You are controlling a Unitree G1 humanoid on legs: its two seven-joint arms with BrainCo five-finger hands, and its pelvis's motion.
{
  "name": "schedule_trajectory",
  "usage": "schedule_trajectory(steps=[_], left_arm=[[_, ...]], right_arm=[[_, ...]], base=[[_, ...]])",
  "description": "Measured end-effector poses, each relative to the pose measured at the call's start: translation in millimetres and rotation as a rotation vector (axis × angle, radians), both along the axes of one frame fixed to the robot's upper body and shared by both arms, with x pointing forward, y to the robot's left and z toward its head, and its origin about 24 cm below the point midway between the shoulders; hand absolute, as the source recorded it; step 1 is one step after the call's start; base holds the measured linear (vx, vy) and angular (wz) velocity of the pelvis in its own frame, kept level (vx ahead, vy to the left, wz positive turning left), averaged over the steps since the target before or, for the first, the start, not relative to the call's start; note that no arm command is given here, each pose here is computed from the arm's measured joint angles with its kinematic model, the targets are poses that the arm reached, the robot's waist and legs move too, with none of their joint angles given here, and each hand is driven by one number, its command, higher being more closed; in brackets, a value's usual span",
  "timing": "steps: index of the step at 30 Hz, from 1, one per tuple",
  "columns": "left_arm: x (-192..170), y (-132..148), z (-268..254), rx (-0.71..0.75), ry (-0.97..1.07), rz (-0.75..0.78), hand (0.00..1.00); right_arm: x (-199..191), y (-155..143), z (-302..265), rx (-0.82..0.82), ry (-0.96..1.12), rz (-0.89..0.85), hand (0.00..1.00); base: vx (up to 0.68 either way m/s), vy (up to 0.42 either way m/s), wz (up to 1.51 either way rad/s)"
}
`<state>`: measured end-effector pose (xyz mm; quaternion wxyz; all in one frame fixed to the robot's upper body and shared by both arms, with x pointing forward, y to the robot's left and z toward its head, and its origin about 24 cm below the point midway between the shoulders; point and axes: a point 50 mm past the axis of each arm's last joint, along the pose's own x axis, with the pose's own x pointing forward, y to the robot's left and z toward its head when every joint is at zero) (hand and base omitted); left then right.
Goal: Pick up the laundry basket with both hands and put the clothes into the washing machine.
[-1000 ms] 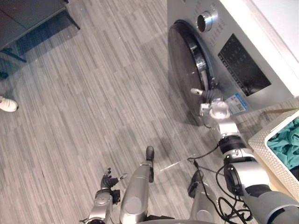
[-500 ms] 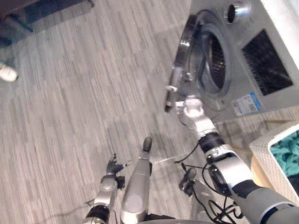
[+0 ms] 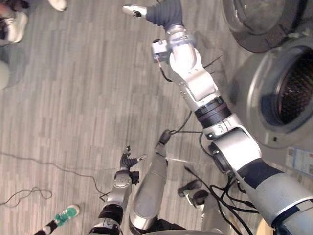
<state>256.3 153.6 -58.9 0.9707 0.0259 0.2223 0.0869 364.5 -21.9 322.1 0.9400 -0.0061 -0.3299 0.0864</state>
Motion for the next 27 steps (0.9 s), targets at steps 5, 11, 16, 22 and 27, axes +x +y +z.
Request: schedule_trajectory(steps=[5,11,16,22,27], left_arm=[[42.3,-26.5,44.1,0.038,-0.161,-0.131,0.00],[127.5,-6.1,169.0,0.243,-0.479,-0.093,0.00],[151.1,56.9,259.1,0.465,-0.626,0.067,0.00],[149.5,84.9,295.4,0.424,-0.691,0.217,0.00],[137.8,110.9,333.8,0.368,-0.799,0.376,0.00]], right_arm=[[-10.6,-20.9,-47.5,-0.026,0.028,0.005,0.00],[-28.5,-28.2,-92.4,-0.225,0.045,0.097,0.00],[-47.4,-33.6,-82.9,-0.240,-0.059,0.176,0.00],[-94.4,-48.2,-64.7,-0.148,-0.263,0.308,0.00],[-110.5,-61.4,-69.0,-0.078,-0.281,0.309,0.00]], base=[[-0.12,-0.022,-0.85],[-0.10,-0.001,-0.76],[-0.08,0.002,-0.70],[-0.08,-0.022,-0.53],[-0.08,-0.009,-0.20]])
